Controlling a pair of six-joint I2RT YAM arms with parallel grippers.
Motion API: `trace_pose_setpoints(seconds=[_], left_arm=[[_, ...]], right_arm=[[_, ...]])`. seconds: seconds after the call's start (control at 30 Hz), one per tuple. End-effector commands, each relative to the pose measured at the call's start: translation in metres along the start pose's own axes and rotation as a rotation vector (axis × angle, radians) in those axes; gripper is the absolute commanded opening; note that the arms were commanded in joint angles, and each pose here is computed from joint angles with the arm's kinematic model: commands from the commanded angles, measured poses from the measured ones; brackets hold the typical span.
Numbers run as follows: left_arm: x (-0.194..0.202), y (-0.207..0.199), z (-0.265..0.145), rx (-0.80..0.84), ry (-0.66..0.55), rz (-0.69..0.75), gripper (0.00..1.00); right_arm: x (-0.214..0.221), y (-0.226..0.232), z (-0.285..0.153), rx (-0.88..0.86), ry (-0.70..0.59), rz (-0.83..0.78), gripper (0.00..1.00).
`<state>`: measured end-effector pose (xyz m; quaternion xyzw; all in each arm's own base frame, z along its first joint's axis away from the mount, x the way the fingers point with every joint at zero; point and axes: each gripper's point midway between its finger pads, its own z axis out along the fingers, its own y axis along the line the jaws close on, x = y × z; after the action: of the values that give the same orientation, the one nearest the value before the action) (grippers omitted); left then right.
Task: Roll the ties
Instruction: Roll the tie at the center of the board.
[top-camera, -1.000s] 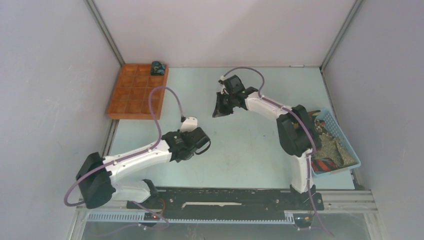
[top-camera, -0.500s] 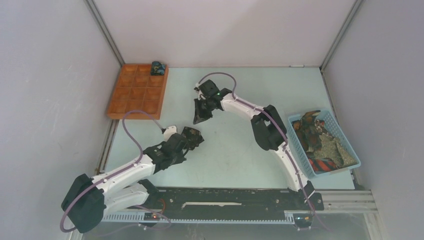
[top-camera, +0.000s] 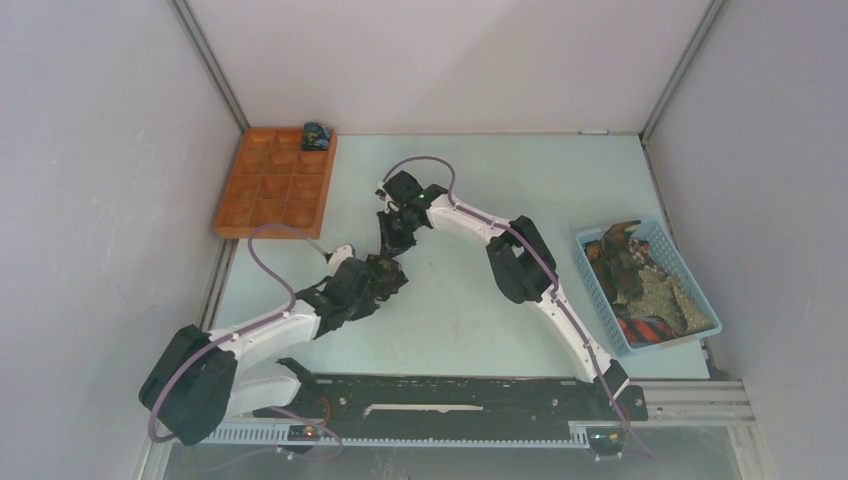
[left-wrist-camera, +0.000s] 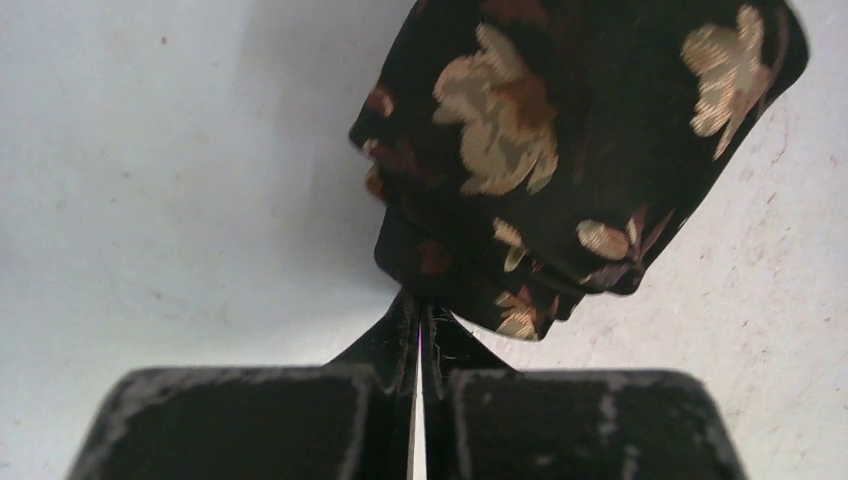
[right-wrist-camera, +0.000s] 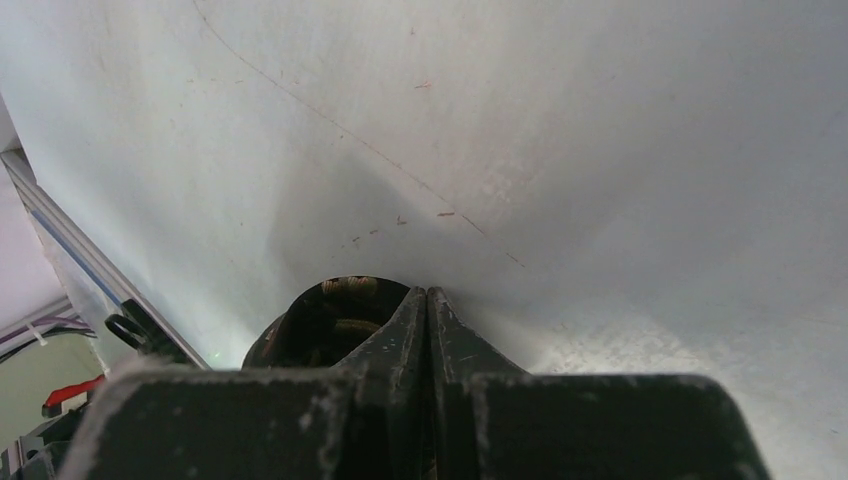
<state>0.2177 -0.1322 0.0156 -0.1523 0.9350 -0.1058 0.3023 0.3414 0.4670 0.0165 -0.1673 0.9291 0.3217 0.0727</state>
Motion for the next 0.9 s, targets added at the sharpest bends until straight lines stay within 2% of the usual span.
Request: trace_pose_setpoints(seconds=[0.0,0.63,0.87], left_arm=[[-0.009,-0.010,0.008,0.020,-0.013,-0.036,0.00],[-0.034,-0.021,0.019,0.012,-0.062,-0.068,0.00],[-0.042,-0.029,0.022,0.025,-0.075,-0.099,0.00]], right_arm=[[0.011,0.008,0.001,-0.001,0.017,-0.036,0.06],[0.027,0.009,0.005,0.005,0.034,-0.016,0.06],[0.032,0.006,0.007,0.014,0.026,0.048,0.06]])
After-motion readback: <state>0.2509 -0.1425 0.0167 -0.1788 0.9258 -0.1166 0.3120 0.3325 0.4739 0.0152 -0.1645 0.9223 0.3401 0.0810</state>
